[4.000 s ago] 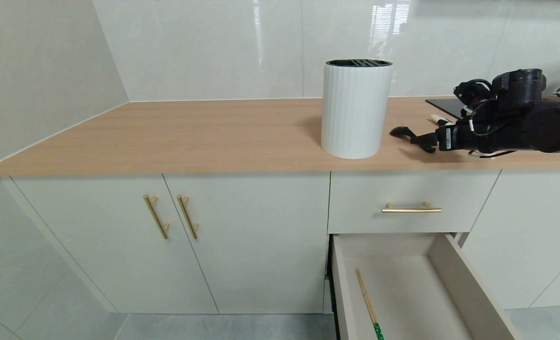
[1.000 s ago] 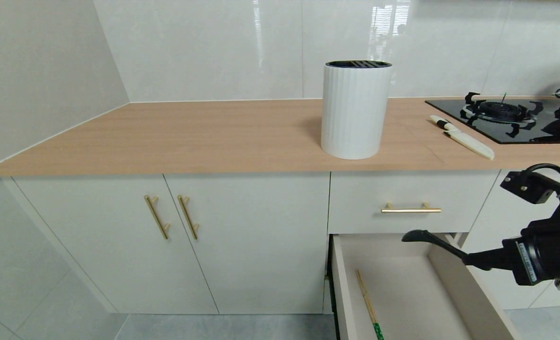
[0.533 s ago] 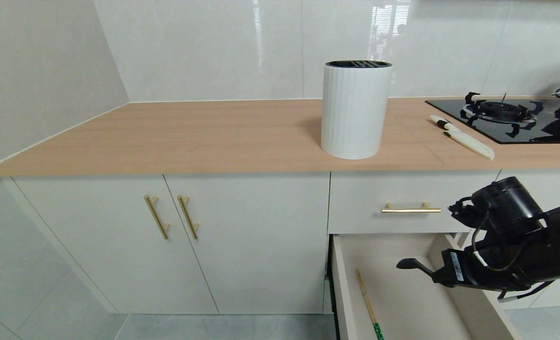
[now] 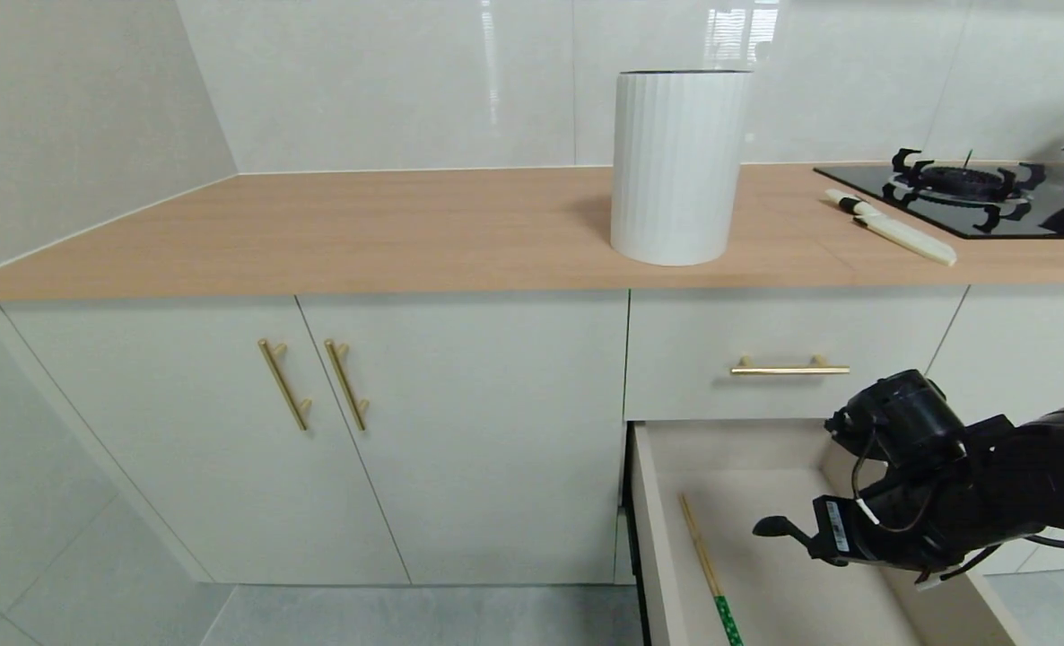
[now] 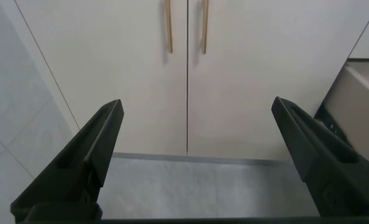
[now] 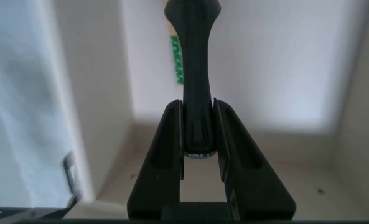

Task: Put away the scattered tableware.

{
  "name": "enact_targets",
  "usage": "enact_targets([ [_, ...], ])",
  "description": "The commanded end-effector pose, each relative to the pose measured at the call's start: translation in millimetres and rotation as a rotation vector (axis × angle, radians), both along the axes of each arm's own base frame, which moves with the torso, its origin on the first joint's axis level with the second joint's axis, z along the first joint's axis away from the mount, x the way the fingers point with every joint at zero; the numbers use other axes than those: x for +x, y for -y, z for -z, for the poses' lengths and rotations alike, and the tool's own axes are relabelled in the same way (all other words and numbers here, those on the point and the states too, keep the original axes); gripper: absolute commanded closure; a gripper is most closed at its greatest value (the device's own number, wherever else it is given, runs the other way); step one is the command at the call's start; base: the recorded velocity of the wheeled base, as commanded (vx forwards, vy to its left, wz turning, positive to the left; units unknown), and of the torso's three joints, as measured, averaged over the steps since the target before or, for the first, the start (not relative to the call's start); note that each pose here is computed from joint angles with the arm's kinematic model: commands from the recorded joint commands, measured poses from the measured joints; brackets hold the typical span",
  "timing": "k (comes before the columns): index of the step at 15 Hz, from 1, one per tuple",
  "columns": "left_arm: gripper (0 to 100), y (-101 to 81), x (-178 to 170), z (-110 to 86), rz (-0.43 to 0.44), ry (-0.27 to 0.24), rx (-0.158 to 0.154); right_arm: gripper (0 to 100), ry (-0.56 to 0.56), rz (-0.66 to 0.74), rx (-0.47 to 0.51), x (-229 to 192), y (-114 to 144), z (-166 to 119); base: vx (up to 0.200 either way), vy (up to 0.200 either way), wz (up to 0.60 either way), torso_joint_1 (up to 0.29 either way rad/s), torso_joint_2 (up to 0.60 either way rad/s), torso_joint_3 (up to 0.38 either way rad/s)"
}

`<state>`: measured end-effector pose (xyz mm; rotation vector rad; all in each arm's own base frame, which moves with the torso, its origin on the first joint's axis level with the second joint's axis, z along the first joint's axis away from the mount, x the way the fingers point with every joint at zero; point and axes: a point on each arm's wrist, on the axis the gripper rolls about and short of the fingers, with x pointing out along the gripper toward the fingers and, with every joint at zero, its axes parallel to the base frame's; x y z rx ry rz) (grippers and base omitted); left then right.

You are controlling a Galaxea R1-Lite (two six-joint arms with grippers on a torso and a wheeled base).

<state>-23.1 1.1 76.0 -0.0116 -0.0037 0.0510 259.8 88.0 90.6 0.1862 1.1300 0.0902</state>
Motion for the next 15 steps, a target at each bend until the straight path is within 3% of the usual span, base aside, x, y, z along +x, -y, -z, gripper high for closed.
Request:
enact_targets([
  [1, 0, 0.0, 0.1, -0.1, 0.000, 0.000, -0.001, 100, -0.003, 0.000, -0.003, 2.8, -1.0, 4.6, 0.000, 0.000, 0.00, -0.061, 0.43, 0.364],
  [5, 0, 0.0, 0.1, -0.1, 0.000, 0.000, -0.001, 100, 0.031, -0.016, -0.002, 11.4, -3.9, 19.3, 0.000, 0.000, 0.00, -0.027, 0.32, 0.281],
  [9, 0, 0.0, 0.1, -0.1, 0.000, 0.000, -0.001, 100, 0.094, -0.060, -0.023, 30.9, -9.7, 42.5, 0.000, 0.000, 0.00, -0.002, 0.04, 0.019],
  [12, 0, 0.0, 0.1, -0.1, 0.000, 0.000, -0.001, 100, 0.075, -0.016, -0.139, 42.2, -10.3, 78.0, 0.000, 0.000, 0.00, 0.000, 0.00, 0.000],
  [15, 0, 0.0, 0.1, -0.1, 0.000, 0.000, -0.001, 100, 0.082, -0.008, -0.151, 47.2, -11.6, 93.5, 0.000, 0.000, 0.00, 0.000, 0.00, 0.000],
])
